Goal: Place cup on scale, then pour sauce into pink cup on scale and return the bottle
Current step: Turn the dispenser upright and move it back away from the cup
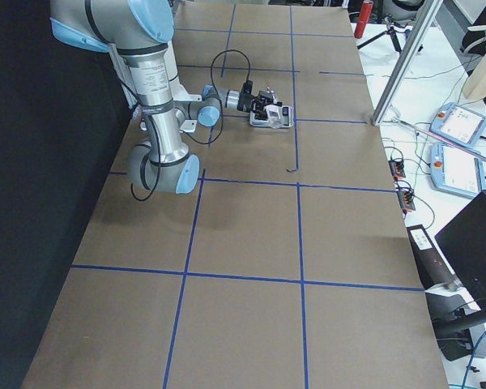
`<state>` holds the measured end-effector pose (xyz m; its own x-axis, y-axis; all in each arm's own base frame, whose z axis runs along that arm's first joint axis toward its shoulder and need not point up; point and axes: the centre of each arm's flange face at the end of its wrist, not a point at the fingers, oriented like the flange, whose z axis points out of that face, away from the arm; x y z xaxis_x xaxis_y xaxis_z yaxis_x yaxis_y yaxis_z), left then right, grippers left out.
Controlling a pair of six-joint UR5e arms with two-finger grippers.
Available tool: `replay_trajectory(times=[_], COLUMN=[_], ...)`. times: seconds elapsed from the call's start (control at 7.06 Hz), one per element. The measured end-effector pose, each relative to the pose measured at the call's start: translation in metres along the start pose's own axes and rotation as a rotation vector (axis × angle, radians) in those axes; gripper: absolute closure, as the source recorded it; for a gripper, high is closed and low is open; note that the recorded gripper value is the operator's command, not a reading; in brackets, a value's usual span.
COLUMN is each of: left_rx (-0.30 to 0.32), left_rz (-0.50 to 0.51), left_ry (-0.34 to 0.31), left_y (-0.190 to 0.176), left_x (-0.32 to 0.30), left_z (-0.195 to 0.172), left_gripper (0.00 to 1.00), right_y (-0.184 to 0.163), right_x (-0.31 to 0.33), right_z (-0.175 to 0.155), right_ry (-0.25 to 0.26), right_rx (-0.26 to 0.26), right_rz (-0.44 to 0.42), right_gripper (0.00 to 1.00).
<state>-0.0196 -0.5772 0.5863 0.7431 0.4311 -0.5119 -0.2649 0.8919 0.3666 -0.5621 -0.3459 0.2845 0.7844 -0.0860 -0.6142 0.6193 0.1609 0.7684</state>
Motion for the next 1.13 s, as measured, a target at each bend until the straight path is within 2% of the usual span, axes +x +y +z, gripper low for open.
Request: replay_trajectory(times=[0.14, 0.42, 0.71, 0.99, 1.13], left_rx=[0.000, 0.001, 0.005, 0.010, 0.015], left_rz=[0.000, 0.001, 0.001, 0.002, 0.004], left_ry=[0.000, -0.001, -0.002, -0.004, -0.005], left_y=[0.000, -0.001, -0.001, -0.003, -0.004], left_x=[0.000, 0.000, 0.000, 0.001, 0.001], left_z=[0.000, -0.001, -0.002, -0.005, -0.007], left_gripper=[0.00, 0.00, 0.00, 0.00, 0.00], right_y=[-0.002, -0.006, 0.011, 0.053, 0.087], right_x=[0.001, 0.018, 0.034, 0.045, 0.059], right_z=[-0.001, -0.006, 0.005, 0.034, 0.047], right_ry=[-0.023, -0.117, -0.216, -0.326, -0.357], right_rx=[-0.002, 0.014, 0.027, -0.062, -0.114], right_rz=[0.092, 0.400, 0.700, 1.026, 1.118], right_gripper=[1.00, 1.00, 1.00, 1.00, 1.00])
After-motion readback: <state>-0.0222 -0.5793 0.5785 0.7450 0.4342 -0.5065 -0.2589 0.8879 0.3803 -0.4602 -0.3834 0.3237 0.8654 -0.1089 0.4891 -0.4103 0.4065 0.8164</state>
